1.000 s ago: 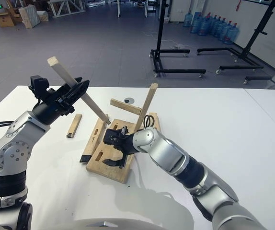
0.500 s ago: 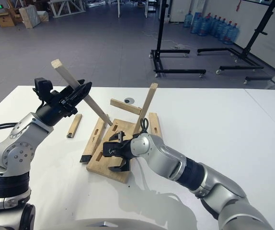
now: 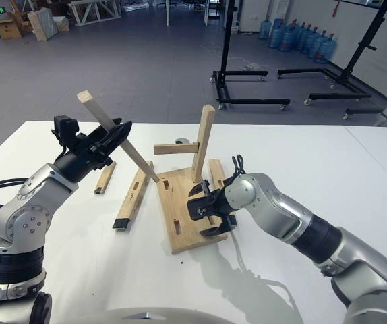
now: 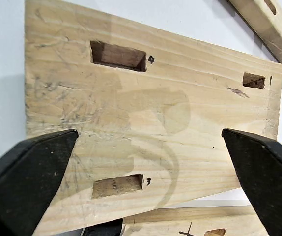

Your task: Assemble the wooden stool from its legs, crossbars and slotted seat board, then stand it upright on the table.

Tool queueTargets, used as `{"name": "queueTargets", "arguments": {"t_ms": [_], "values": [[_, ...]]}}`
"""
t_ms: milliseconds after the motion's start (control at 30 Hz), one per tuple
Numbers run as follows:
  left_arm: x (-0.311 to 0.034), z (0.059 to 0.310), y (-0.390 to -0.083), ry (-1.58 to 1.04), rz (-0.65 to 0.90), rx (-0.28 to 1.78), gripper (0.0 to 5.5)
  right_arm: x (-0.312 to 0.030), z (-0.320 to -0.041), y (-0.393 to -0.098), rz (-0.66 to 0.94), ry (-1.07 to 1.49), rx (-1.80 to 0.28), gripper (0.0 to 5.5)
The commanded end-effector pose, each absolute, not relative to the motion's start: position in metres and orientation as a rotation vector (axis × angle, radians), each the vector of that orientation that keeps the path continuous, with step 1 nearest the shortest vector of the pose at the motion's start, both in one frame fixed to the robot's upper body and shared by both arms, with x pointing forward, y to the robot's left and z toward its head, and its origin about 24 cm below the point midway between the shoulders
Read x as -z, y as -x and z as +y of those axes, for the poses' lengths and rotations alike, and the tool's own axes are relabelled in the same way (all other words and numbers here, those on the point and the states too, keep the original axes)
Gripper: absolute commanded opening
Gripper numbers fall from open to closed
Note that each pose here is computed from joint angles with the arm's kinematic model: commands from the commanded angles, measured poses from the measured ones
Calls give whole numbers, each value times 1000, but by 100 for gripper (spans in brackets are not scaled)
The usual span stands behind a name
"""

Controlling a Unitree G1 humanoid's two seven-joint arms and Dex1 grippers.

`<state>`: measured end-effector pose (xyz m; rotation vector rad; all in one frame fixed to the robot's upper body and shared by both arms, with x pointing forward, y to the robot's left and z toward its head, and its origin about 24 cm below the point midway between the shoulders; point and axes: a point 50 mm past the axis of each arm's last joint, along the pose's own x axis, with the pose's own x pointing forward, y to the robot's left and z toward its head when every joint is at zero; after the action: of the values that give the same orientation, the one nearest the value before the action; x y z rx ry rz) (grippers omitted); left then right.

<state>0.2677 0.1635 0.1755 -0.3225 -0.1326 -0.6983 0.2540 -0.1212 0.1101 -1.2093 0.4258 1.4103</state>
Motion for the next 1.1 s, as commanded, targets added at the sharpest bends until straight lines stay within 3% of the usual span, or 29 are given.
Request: {"name": "queueTargets", "arguments": {"t_ms": [33, 200, 367, 467, 633, 900, 1100], "values": [[-172, 161, -271, 330, -73, 705, 212, -114, -119, -259, 427, 1158, -1373, 540], [-174, 164, -272, 276, -46, 705, 212, -152, -114, -268, 325, 1095, -1297, 540], [-188, 180, -285, 187, -160, 620, 212, -182, -126, -278, 263, 1007, -1175, 540], [-187, 179, -291, 237, -214, 703, 212, -177, -138, -282, 292, 922, -1121, 540], [-156, 166, -300, 501, -167, 922, 212, -156, -139, -277, 333, 793, -1126, 540], [-127, 192, -327, 577, -141, 920, 212, -149, -134, -275, 350, 765, -1164, 540], [-111, 179, -336, 579, -104, 956, 212, -147, -132, -274, 351, 762, -1167, 540]]}}
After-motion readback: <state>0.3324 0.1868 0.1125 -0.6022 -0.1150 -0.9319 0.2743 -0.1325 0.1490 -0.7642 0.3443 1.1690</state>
